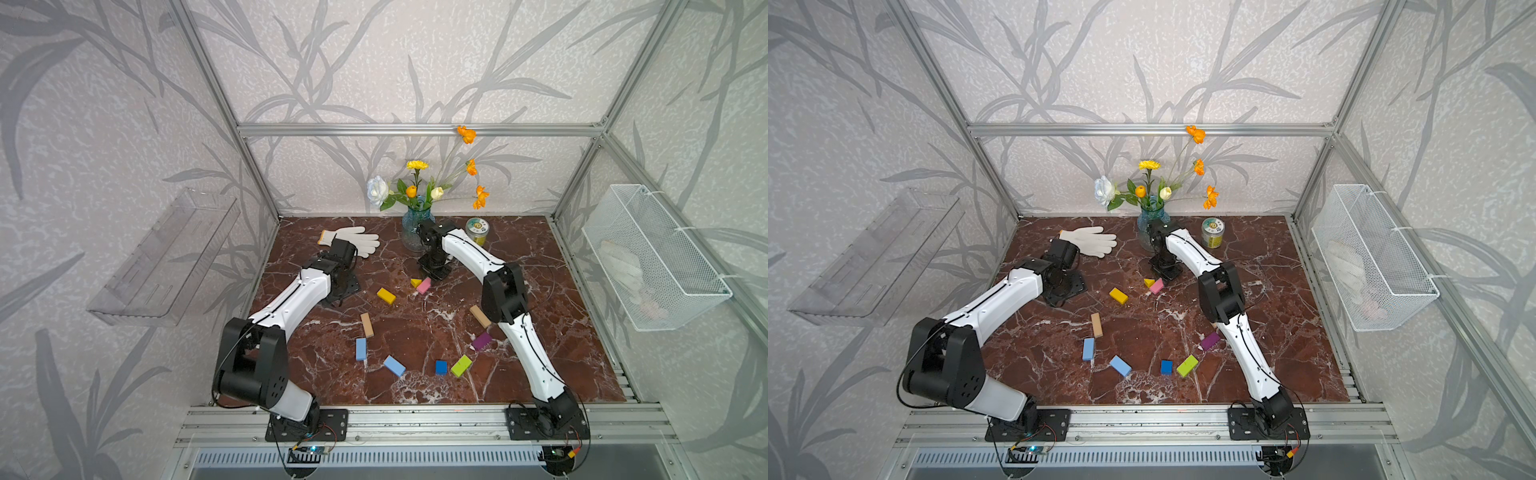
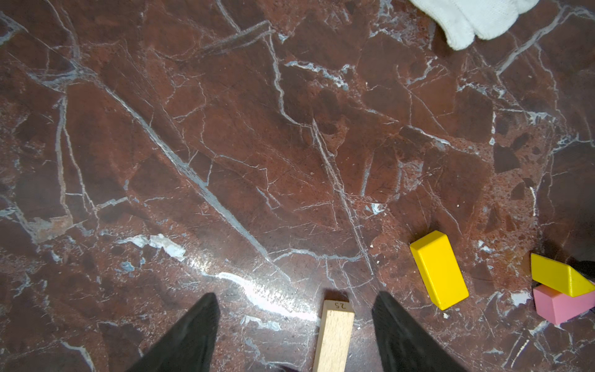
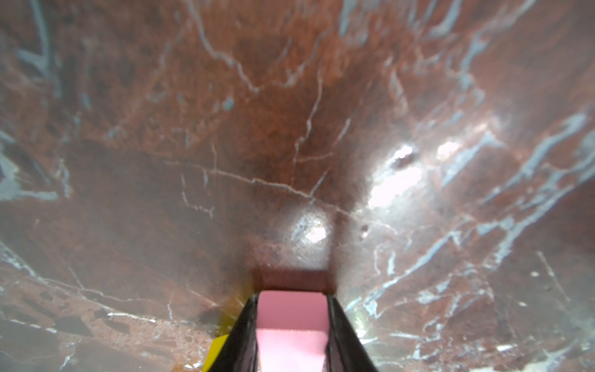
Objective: Assemble a heart with building blocks
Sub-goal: Assemble the building block at the center of the board.
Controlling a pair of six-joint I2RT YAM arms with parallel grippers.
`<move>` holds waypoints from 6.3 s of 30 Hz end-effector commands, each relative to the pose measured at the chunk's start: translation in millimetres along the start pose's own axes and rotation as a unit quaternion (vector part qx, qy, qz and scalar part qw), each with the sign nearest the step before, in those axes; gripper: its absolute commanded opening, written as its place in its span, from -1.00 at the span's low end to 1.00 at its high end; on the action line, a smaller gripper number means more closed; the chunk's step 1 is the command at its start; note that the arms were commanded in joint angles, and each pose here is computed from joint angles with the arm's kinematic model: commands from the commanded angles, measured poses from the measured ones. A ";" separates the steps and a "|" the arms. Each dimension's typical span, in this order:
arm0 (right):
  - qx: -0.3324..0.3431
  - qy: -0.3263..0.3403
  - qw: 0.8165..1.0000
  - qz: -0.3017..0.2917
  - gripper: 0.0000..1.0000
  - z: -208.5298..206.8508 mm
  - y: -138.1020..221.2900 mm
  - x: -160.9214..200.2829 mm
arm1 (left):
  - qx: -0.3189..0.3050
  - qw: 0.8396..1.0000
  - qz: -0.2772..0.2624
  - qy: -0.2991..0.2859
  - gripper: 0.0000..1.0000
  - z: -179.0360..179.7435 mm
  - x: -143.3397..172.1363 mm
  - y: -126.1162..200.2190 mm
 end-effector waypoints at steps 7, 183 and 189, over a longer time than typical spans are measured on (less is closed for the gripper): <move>0.007 -0.013 1.000 -0.005 -0.89 -1.5 -4.8 -5.5 | -0.002 1.000 0.000 -0.002 0.53 4.4 1.5 2.3; -0.059 0.001 0.994 -0.093 0.50 -115.3 109.7 -105.1 | 0.020 0.968 0.167 0.187 -0.50 -184.9 32.2 -104.8; -0.060 0.001 0.994 -0.091 0.49 -115.0 108.3 -105.4 | 0.018 0.968 0.169 0.183 -0.50 -188.2 34.4 -105.4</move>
Point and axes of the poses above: each gripper's point midway between its finger pads, its own y axis back along the fingers, its own z axis along the line the jaws close on, x = y × z, the point moved 3 cm from there along y, back along the fingers, and after that the axes turned 4 degrees about -y, right-handed, at the moved point
